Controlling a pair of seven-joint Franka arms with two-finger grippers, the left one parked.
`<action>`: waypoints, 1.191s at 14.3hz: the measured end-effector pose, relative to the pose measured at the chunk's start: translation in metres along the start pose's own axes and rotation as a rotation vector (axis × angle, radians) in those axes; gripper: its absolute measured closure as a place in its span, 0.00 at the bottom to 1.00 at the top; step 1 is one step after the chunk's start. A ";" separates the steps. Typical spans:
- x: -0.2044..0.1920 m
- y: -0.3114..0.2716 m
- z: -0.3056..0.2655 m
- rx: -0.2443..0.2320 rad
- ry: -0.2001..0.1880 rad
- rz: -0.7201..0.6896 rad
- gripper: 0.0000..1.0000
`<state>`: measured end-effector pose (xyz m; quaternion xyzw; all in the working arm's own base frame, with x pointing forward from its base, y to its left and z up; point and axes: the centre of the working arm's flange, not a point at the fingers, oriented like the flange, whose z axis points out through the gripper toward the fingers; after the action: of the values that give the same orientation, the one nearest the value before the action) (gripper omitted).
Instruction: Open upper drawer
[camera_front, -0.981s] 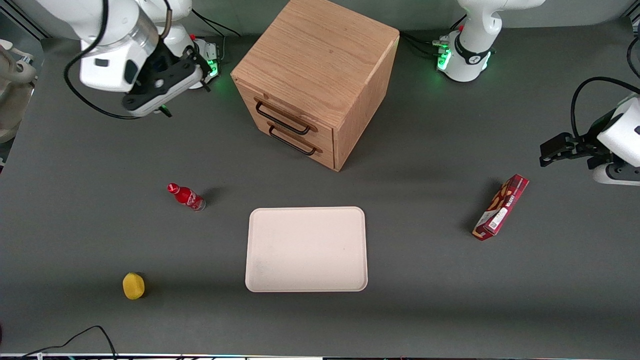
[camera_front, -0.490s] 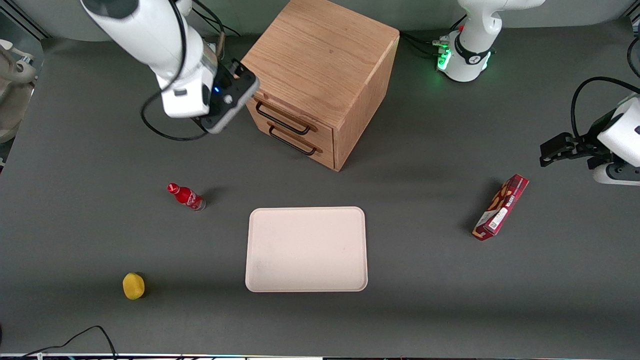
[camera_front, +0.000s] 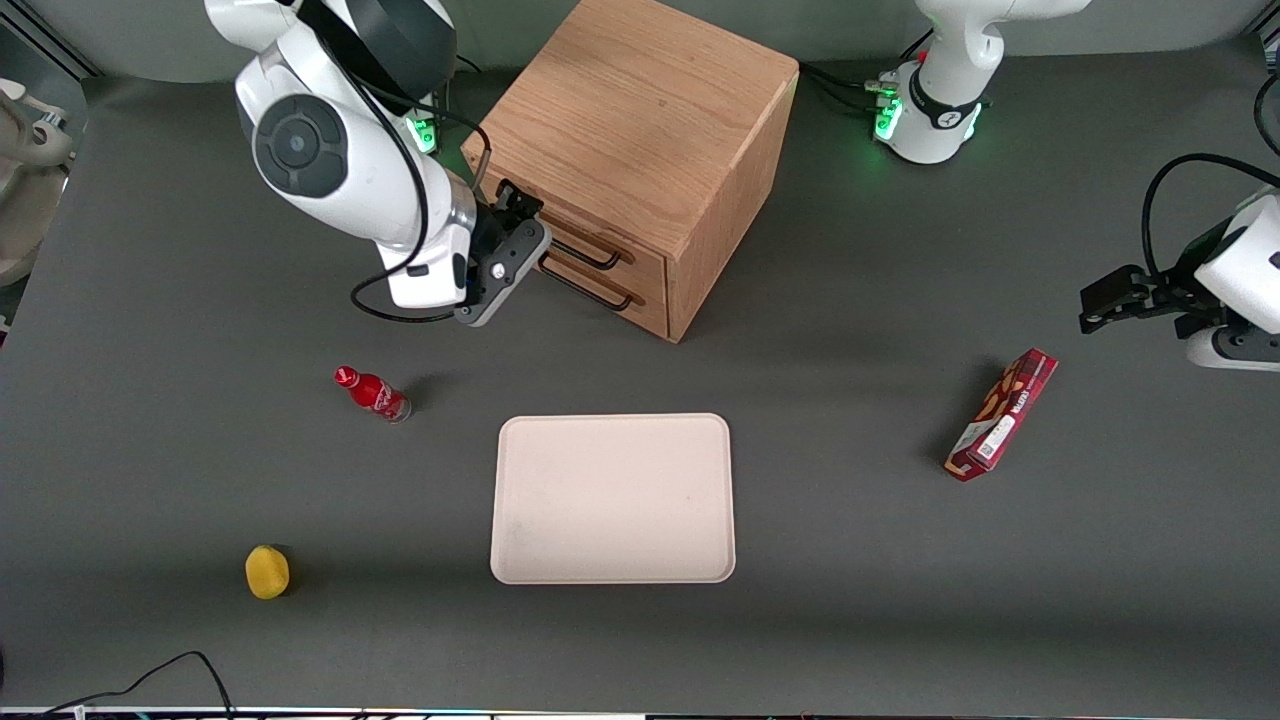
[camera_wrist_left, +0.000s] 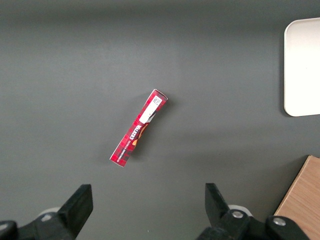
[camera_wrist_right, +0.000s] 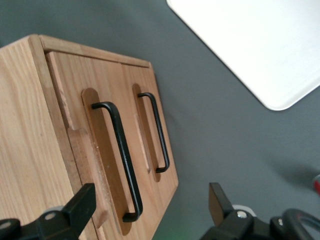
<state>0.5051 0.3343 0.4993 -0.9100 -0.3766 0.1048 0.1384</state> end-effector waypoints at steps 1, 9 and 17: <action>0.000 0.001 0.006 0.005 -0.004 0.002 0.00; -0.001 0.012 0.056 0.023 -0.003 0.028 0.00; -0.002 0.005 0.079 0.066 0.001 0.041 0.00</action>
<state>0.4834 0.3428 0.4234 -0.9124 -0.3543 0.1194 0.1665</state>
